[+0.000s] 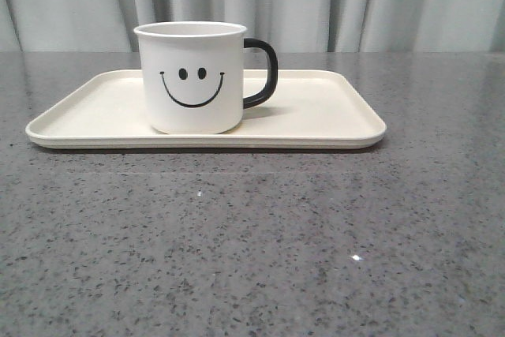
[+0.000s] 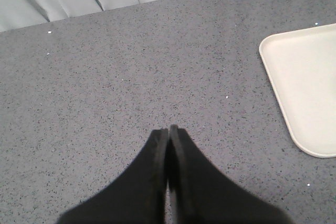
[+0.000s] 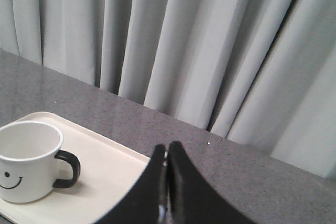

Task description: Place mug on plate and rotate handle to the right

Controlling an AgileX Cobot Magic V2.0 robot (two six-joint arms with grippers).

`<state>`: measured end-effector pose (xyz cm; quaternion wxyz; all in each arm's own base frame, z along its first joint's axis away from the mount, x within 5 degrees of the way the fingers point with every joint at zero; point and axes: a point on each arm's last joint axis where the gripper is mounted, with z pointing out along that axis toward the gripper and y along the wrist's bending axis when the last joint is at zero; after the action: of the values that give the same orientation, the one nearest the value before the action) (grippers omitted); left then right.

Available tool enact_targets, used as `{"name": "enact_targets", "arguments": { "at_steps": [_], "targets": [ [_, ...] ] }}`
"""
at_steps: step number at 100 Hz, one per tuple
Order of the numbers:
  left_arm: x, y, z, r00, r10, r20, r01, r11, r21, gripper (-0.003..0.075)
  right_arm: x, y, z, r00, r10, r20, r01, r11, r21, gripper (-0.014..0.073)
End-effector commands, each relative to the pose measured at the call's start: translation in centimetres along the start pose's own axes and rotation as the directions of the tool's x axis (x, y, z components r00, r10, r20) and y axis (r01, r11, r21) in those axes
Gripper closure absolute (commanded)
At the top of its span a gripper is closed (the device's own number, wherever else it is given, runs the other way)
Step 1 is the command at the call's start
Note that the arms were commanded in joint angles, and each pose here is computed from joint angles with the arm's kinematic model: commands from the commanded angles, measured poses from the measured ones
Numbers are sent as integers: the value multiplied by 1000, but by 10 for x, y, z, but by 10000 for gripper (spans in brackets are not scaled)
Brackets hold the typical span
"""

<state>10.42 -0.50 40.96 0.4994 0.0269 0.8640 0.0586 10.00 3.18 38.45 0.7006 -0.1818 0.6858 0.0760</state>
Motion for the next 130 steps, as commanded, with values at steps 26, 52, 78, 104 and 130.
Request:
{"name": "enact_targets", "arguments": {
  "at_steps": [26,52,78,104,130],
  "targets": [
    [-10,1,-4,997,-2,80,1,1000,9,740,9,-8,3,1000,29,10,-30,996,85,656],
    [-10,1,-4,997,-2,80,1,1000,9,740,10,-8,4,999,31,9,-31,996,84,656],
    [-10,1,-4,997,-2,80,1,1000,9,740,10,-8,4,1000,30,9,-31,996,85,656],
    [-10,1,-4,997,-2,80,1,1000,9,740,10,-8,4,1000,30,9,-31,996,85,656],
    [-13,1,-7,962,-36,270,23,999,49,740,10,-8,4,999,31,9,-32,996,84,656]
  ]
}}
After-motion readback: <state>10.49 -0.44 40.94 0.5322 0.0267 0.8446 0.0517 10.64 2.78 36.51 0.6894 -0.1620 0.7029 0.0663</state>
